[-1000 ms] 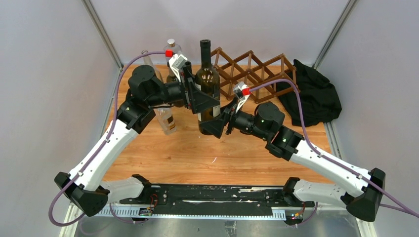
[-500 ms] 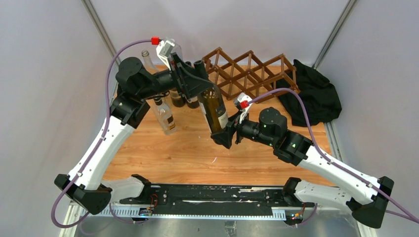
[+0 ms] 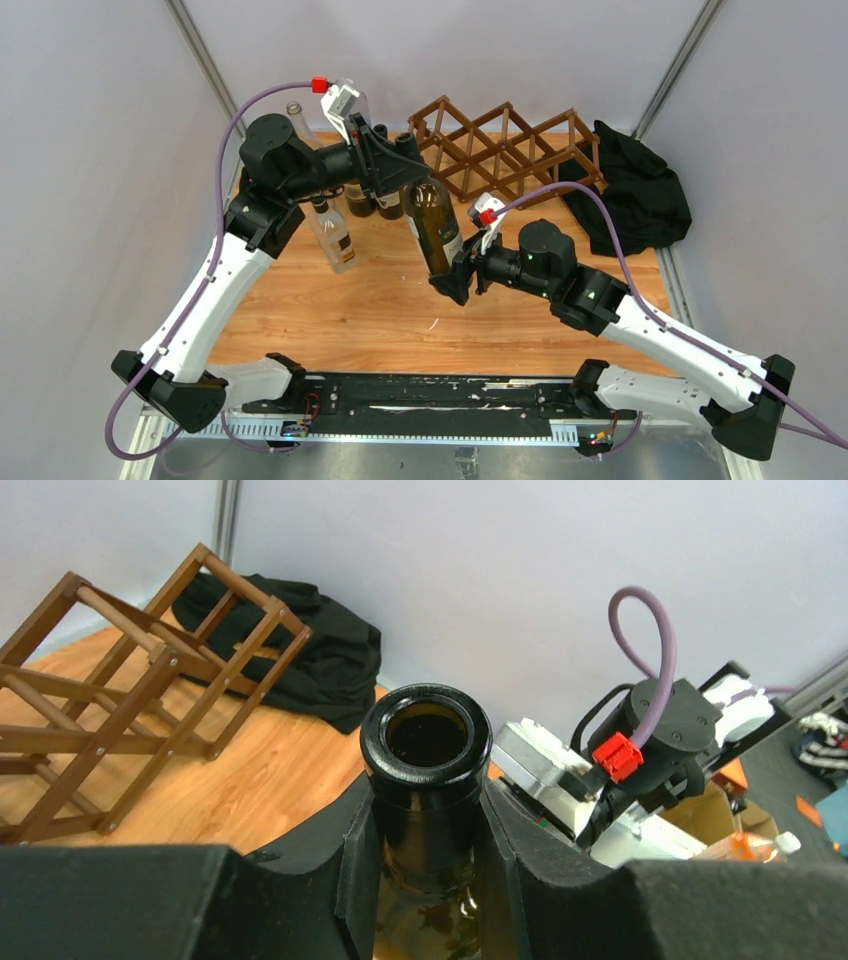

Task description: Take the wine bottle off the wine rack

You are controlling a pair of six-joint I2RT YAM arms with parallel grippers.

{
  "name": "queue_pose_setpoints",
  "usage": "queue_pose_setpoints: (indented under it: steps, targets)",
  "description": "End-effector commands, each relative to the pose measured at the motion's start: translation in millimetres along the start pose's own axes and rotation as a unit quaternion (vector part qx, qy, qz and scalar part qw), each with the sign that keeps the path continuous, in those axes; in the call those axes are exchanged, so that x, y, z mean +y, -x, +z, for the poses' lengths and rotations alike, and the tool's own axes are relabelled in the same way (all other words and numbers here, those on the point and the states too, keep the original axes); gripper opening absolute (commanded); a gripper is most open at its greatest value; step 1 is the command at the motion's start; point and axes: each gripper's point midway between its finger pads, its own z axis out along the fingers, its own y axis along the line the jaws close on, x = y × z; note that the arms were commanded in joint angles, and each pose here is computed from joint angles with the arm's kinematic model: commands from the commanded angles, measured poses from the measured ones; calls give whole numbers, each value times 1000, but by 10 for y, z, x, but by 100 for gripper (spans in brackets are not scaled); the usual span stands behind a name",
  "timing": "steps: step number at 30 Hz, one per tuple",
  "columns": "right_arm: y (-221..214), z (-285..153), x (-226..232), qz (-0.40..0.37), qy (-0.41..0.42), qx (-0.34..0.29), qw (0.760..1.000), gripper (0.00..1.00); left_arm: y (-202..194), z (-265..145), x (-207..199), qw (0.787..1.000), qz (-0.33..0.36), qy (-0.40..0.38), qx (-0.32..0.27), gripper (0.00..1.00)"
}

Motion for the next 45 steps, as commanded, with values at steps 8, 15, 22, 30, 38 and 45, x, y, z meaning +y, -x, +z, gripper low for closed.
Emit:
queue_pose_setpoints:
  steps: [8, 15, 22, 30, 38, 45]
  targets:
    - [-48, -199, -211, 34, -76, -19, 996, 93, -146, -45, 584, 975, 211, 55, 42, 0]
    - [-185, -400, -429, 47, -138, -27, 989, 95, -353, -54, 978, 954, 281, 82, 60, 0]
    - [-192, -430, -540, 66, -170, -27, 983, 97, -765, -63, 1416, 944, 296, 112, 99, 0]
    - [-178, -440, -621, 69, -190, -30, 979, 98, -968, -2, 1688, 938, 302, 118, 121, 0]
    - [-204, -429, -674, 72, -199, -27, 977, 98, -998, 115, 1818, 946, 278, 116, 116, 0]
    - [-229, -404, -701, 73, -203, -23, 976, 98, -944, 180, 1819, 953, 262, 114, 98, 3]
